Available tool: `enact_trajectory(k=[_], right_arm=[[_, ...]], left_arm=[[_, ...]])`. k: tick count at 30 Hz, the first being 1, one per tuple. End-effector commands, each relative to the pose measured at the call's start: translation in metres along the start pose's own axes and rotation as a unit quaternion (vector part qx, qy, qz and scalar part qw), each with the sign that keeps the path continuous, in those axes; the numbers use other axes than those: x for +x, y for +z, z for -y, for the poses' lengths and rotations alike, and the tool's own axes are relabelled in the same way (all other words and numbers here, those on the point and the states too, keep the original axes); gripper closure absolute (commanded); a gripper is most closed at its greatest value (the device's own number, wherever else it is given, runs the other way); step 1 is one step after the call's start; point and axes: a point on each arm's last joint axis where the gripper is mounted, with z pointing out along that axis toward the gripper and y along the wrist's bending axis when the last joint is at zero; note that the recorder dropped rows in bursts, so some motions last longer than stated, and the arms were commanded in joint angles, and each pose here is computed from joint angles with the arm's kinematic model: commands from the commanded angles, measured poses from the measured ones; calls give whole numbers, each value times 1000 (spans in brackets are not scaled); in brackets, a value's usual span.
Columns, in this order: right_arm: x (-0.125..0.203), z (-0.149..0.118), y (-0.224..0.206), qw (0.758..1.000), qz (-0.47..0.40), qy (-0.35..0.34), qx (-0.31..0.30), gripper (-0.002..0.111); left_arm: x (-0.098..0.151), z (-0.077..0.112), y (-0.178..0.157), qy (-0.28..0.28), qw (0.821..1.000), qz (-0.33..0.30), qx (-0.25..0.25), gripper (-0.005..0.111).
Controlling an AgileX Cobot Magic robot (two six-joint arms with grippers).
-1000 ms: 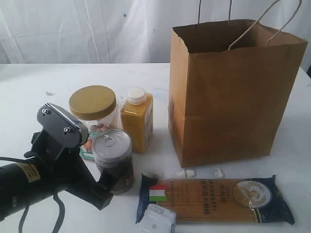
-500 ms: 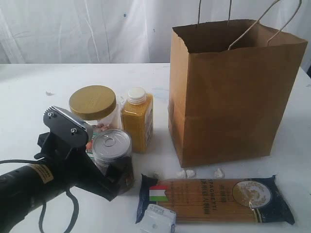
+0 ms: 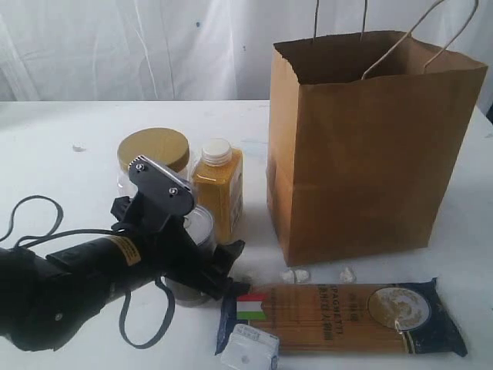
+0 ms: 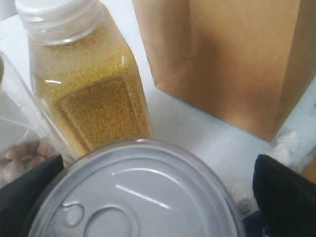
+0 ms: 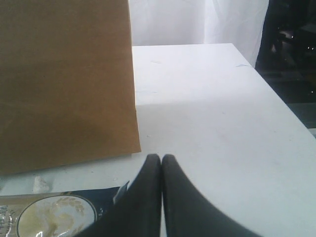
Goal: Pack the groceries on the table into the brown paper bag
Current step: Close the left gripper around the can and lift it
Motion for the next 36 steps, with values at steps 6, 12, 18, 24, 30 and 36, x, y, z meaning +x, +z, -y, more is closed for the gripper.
enact_trajectory(k=[6,12,18,24,30,36], right_arm=[[0,0,0,1000,3,-1,-1,108],[0,0,0,1000,3,-1,-1,108],[0,0,0,1000,3,-1,-1,108],[0,0,0,1000,3,-1,-1,108],[0,0,0,1000,3,-1,-1,108],[0,0,0,1000,3,-1,-1,108]], left_arm=[[13,4,2,1,998,-60,19,21],[20,7,1,1,994,-100,30,79],[21,7,0,1,993,-110,34,107],[7,5,-10,-3,996,-87,36,107],[-19,2,-32,-11,998,-40,40,107],[-37,-1,-53,-17,999,-6,45,107]])
